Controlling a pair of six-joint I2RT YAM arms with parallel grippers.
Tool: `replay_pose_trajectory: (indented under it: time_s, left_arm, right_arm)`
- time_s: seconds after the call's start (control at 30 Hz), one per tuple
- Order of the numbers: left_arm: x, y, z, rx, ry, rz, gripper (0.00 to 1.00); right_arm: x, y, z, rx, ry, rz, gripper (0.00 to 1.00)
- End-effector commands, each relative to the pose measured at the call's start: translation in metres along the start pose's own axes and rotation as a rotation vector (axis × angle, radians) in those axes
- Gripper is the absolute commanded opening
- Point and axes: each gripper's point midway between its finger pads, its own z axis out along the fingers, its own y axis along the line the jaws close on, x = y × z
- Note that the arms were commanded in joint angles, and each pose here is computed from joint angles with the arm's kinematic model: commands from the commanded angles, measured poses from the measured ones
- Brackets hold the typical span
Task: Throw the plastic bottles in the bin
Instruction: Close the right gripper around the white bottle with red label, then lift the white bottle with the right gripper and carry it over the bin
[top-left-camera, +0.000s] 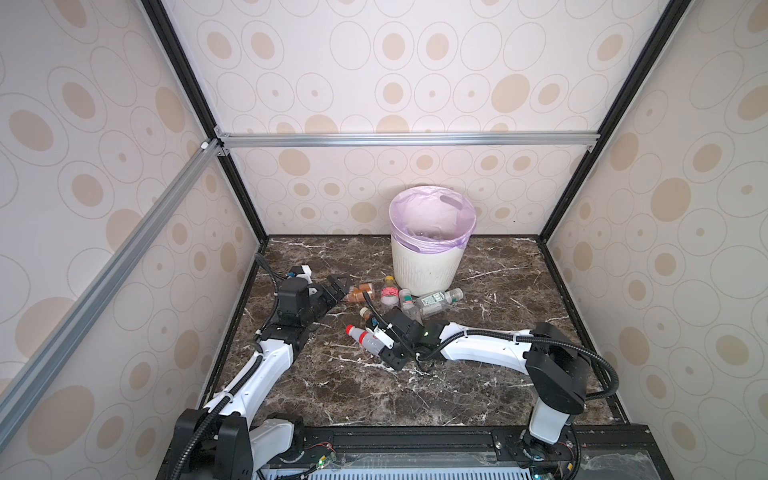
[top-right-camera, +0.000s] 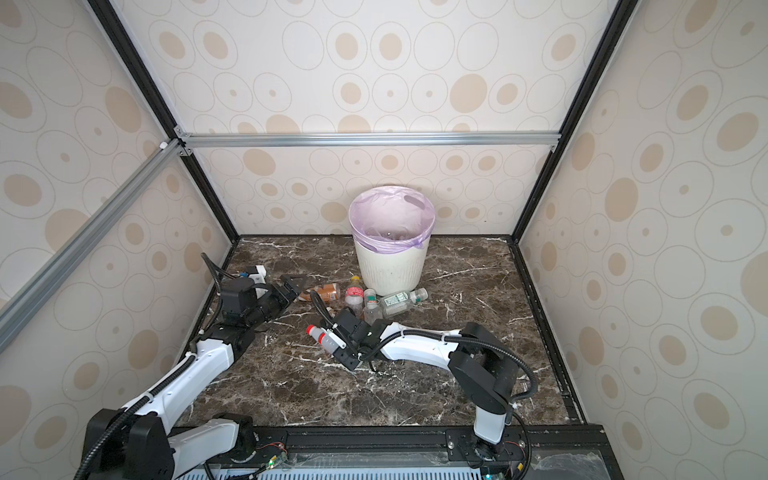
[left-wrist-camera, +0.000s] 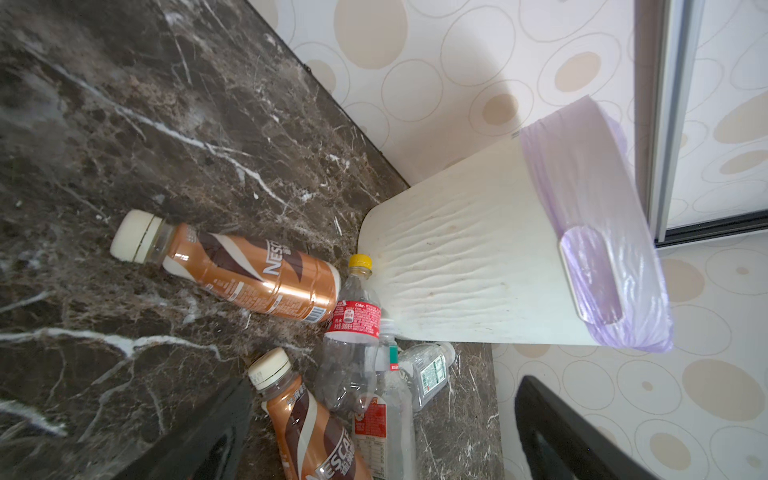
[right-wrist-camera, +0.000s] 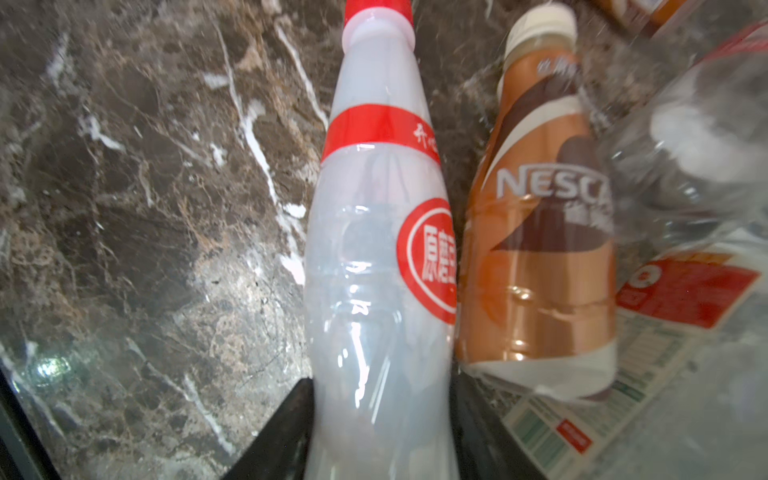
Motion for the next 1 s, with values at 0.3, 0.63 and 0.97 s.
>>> replay_pose_trajectory:
  time_s: [0.3, 0.63, 0.97]
  left_arm:
    - [-0.042, -0.034, -0.030, 0.026, -0.132, 0.080, 0.99]
    - [-0.061, -0.086, -0.042, 0.193, -0.170, 0.143, 0.99]
    - [-0.069, -0.171, -0.048, 0.358, -0.203, 0.259, 0.99]
  right_arm:
    - [-0.084, -0.045, -0.056, 0.098, -0.185, -0.015, 0.52]
    - [-0.170, -0.113, -0.146, 0.283, -0.484, 0.043, 0.52]
    - [-0.225, -0.189, -0.297, 0.565, -0.889, 0.130, 0.51]
